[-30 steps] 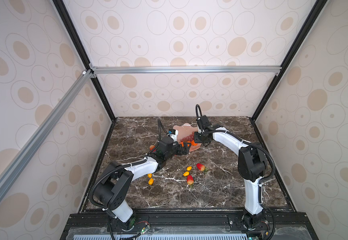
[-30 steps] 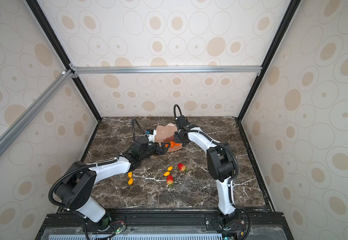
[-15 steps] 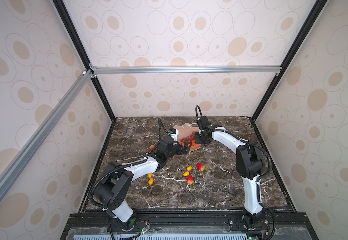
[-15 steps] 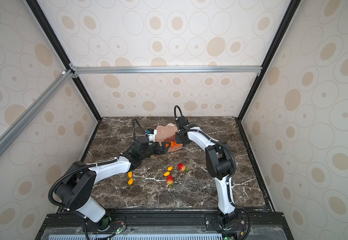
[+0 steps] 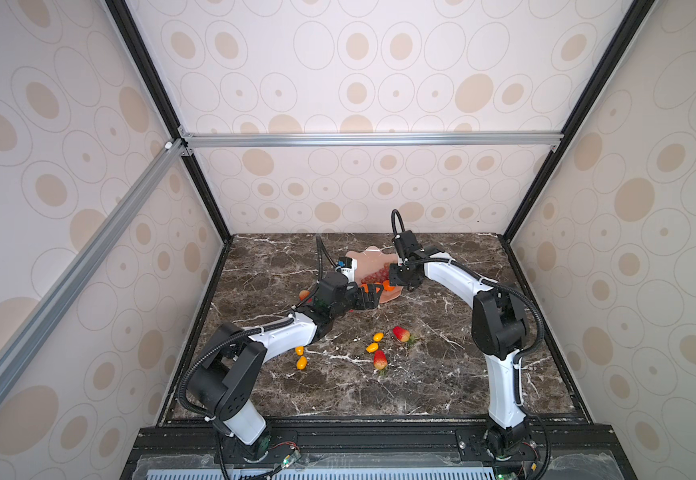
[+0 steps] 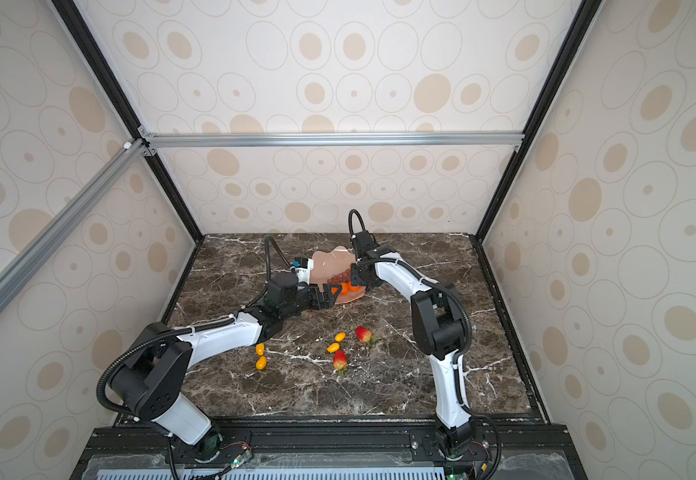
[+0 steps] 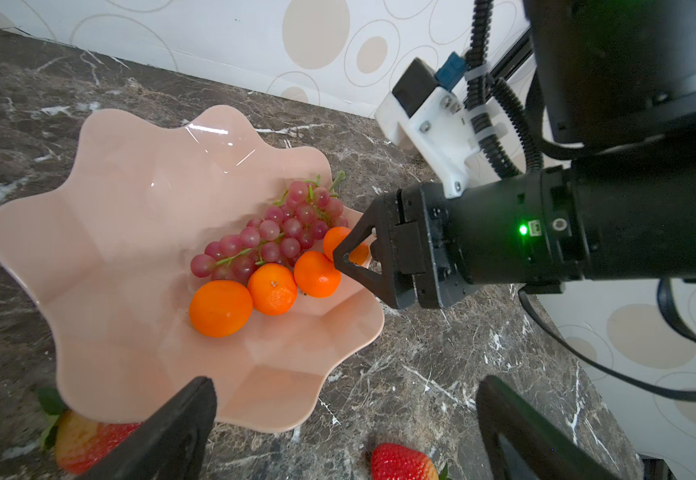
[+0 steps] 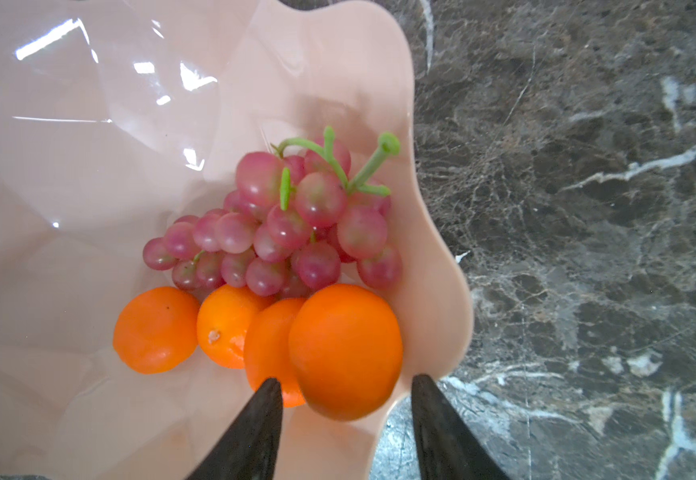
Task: Place and organize the fake fruits in the fruit bowl
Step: 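Lower the tangerine into the bowl beside the others, open right gripper, then move the right gripper back toward the robot to a red strawberry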
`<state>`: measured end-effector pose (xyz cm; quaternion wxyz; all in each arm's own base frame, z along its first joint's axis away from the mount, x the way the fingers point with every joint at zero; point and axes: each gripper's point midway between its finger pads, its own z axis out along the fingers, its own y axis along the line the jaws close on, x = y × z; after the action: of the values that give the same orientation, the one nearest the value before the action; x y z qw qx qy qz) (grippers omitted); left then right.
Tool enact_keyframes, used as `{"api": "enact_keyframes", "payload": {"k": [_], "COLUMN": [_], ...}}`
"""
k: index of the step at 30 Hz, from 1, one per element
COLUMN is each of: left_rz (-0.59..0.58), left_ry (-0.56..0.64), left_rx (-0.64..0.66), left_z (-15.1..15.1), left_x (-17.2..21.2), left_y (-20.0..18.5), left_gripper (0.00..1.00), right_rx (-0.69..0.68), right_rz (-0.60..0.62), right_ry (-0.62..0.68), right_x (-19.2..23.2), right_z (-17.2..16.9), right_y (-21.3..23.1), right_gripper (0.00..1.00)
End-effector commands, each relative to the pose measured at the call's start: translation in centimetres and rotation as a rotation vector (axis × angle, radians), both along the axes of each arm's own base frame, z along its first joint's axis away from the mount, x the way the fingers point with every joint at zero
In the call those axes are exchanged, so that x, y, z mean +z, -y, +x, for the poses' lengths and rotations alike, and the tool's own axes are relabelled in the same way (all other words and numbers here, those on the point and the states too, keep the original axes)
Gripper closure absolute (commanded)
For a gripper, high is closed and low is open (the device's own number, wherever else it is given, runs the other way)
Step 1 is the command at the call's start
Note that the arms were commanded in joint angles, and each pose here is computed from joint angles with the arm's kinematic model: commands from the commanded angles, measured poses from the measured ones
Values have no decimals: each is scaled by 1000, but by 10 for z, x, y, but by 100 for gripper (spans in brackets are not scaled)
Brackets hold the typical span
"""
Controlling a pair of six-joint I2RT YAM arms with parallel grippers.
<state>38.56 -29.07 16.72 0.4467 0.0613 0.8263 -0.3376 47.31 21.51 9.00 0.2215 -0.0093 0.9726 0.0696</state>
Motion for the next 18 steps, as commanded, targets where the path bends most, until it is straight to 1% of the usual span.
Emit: {"api": "enact_keyframes", "payload": {"k": [1,5,9,14,18], "left_rz": [-4,10,15,34,32], "left_ry": [42,68,82,107,117], "left_rx": [5,24,35,73,97], "left_z": [-1,-5,-15,-23,-35], "left_x": [20,32,39,45,46], "left_y": [-1,-10,-19,-35,-49], "left_gripper": [2,2,2,2,2], "right_rx": [-3,15,46,74,111], "right_rz": [2,30,70,92,74], "right_ry": [7,62,103,119,109], "right_x": [12,36,58,64,61], "right_z": [-1,-3,-16,-40,-65], "right_y": [4,3,0,-1,-2], "right_gripper": [46,45,44,44,45]}}
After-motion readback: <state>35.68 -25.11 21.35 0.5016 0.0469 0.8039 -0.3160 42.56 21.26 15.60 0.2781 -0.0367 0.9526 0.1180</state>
